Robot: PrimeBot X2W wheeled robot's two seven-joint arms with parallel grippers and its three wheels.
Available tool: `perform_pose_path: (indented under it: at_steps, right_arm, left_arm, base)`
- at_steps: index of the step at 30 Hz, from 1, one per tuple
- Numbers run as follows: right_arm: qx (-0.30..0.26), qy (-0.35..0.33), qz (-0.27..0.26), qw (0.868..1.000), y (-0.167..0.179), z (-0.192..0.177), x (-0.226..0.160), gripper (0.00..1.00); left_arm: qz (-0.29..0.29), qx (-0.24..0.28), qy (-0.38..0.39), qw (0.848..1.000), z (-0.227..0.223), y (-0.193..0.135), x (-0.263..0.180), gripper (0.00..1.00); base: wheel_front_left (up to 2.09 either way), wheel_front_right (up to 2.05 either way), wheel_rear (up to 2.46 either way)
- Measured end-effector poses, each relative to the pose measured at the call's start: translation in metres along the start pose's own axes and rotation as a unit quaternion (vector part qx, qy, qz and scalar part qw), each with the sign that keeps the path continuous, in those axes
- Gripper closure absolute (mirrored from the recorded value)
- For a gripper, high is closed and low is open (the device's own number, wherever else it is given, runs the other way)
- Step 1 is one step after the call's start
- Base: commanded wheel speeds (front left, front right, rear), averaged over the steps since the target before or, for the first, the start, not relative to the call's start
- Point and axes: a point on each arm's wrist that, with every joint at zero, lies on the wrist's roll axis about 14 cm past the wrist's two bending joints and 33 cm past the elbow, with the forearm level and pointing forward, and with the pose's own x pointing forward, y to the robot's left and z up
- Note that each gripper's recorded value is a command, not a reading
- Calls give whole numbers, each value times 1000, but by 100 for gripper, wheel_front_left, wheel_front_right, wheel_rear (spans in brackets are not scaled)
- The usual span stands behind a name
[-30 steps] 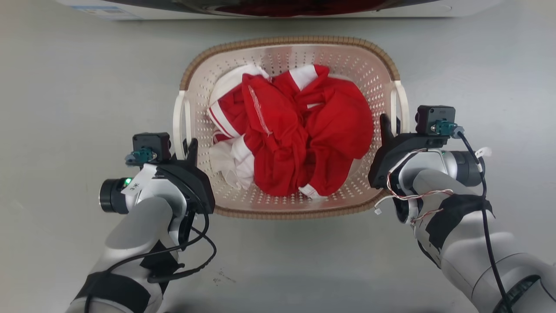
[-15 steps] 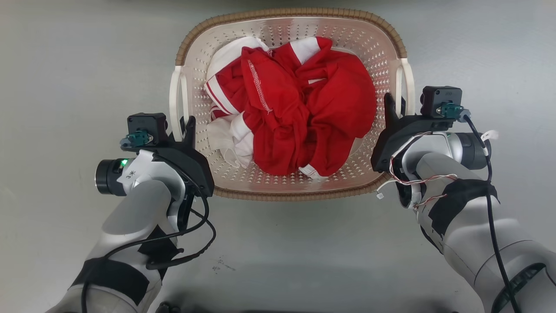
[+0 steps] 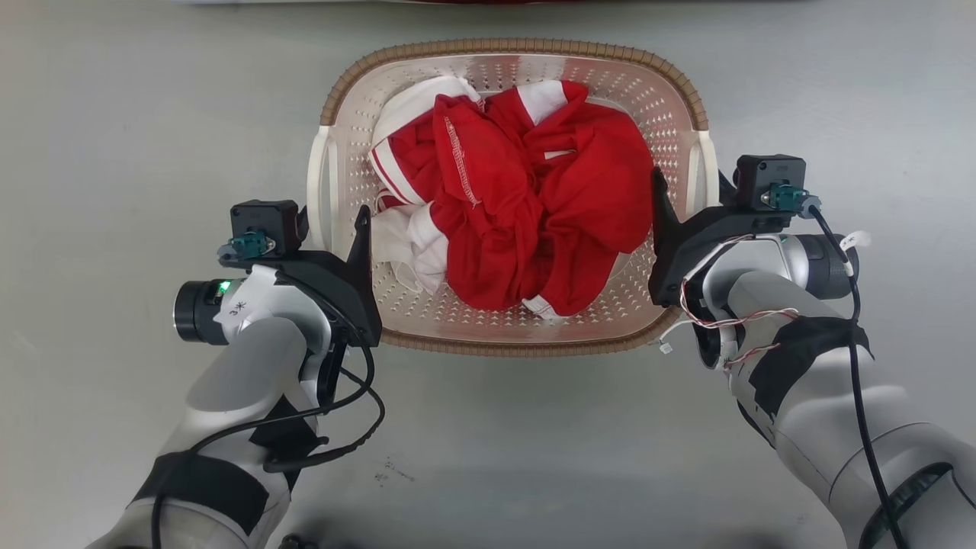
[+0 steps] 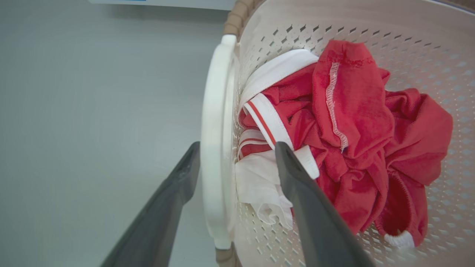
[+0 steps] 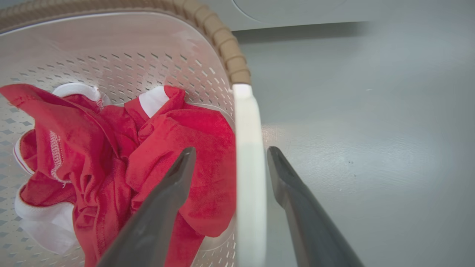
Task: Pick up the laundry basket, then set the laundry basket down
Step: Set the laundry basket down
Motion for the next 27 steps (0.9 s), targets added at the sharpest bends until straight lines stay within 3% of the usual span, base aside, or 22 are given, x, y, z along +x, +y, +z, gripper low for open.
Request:
perform_pose_path:
  at_steps: [14,27]
  right_arm:
    - [-8,-26,-26,999,-12,28,-21,0]
    - [-10,-70,-35,997,-6,62,-66,0]
  left_arm:
    - [6,2,-29,1000,25,1,-19,0]
    - [6,-6,-73,997,52,-4,-61,0]
  base:
    - [0,0,0]
    - [0,0,0]
